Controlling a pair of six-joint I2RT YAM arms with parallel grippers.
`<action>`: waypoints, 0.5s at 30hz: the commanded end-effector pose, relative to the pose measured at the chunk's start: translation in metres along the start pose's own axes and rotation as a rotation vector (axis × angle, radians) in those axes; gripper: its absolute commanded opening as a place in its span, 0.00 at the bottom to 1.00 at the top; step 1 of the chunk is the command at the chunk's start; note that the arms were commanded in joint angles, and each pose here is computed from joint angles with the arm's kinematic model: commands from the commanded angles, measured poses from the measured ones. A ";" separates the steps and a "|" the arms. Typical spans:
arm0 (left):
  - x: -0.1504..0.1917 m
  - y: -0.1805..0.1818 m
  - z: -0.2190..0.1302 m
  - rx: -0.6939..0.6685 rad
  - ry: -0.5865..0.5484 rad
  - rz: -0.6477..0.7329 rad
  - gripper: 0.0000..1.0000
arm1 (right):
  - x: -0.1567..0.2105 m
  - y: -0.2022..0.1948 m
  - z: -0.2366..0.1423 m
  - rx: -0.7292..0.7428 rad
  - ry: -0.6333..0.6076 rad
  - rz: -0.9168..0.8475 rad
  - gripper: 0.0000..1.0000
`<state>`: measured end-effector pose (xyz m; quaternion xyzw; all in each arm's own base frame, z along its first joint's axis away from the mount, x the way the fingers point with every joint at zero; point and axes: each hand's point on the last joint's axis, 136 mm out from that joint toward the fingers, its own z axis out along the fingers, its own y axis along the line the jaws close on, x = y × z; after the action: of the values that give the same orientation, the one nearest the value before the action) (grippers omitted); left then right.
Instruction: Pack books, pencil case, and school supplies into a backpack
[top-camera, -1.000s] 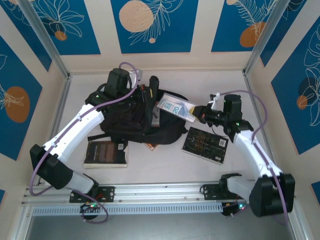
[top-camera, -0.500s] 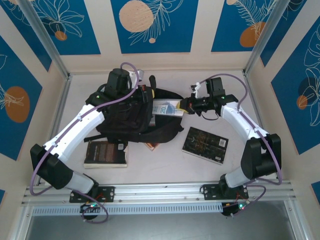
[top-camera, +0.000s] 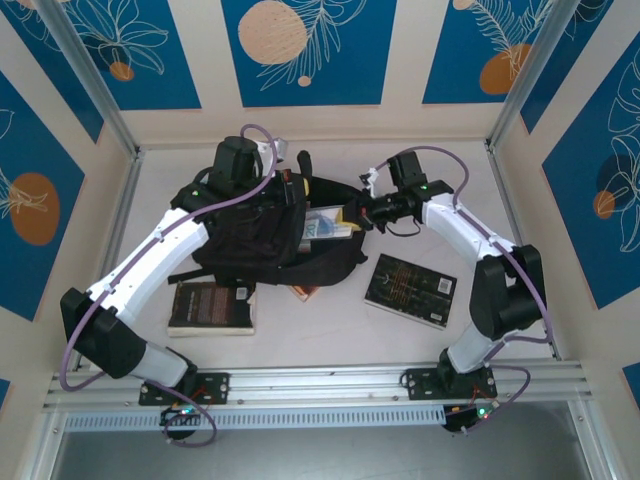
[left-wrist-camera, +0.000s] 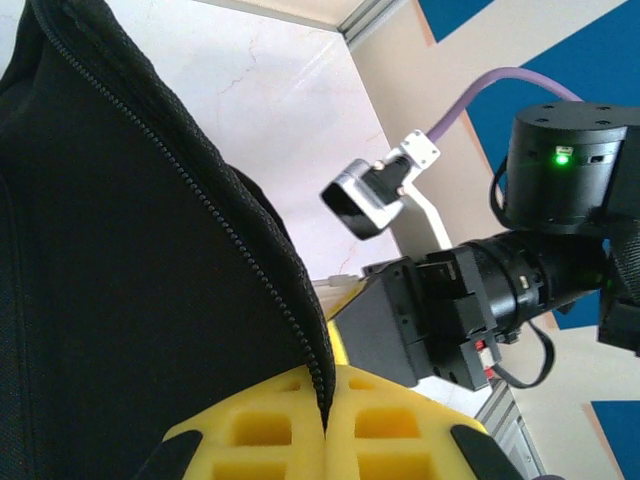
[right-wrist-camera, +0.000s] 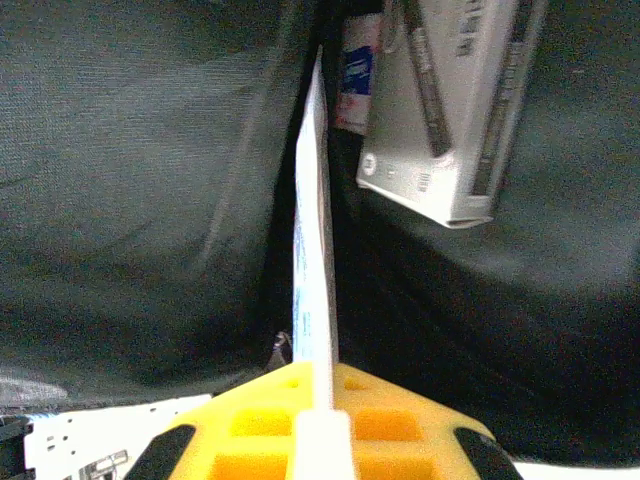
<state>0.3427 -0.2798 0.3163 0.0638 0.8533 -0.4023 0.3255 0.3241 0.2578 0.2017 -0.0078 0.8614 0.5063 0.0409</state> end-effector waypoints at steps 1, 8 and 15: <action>-0.015 -0.021 -0.006 0.096 -0.044 0.031 0.00 | 0.003 0.031 0.028 -0.127 0.069 -0.019 0.00; -0.013 -0.019 -0.002 0.100 -0.032 0.032 0.00 | -0.002 0.056 0.096 -0.078 0.163 -0.067 0.07; -0.015 -0.015 0.000 0.107 -0.027 0.011 0.00 | 0.003 0.037 0.139 0.028 0.210 -0.005 0.22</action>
<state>0.3479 -0.2803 0.3145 0.0634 0.8506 -0.4111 0.3216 0.3350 0.3933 0.1809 -0.0775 0.8599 0.5040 -0.0240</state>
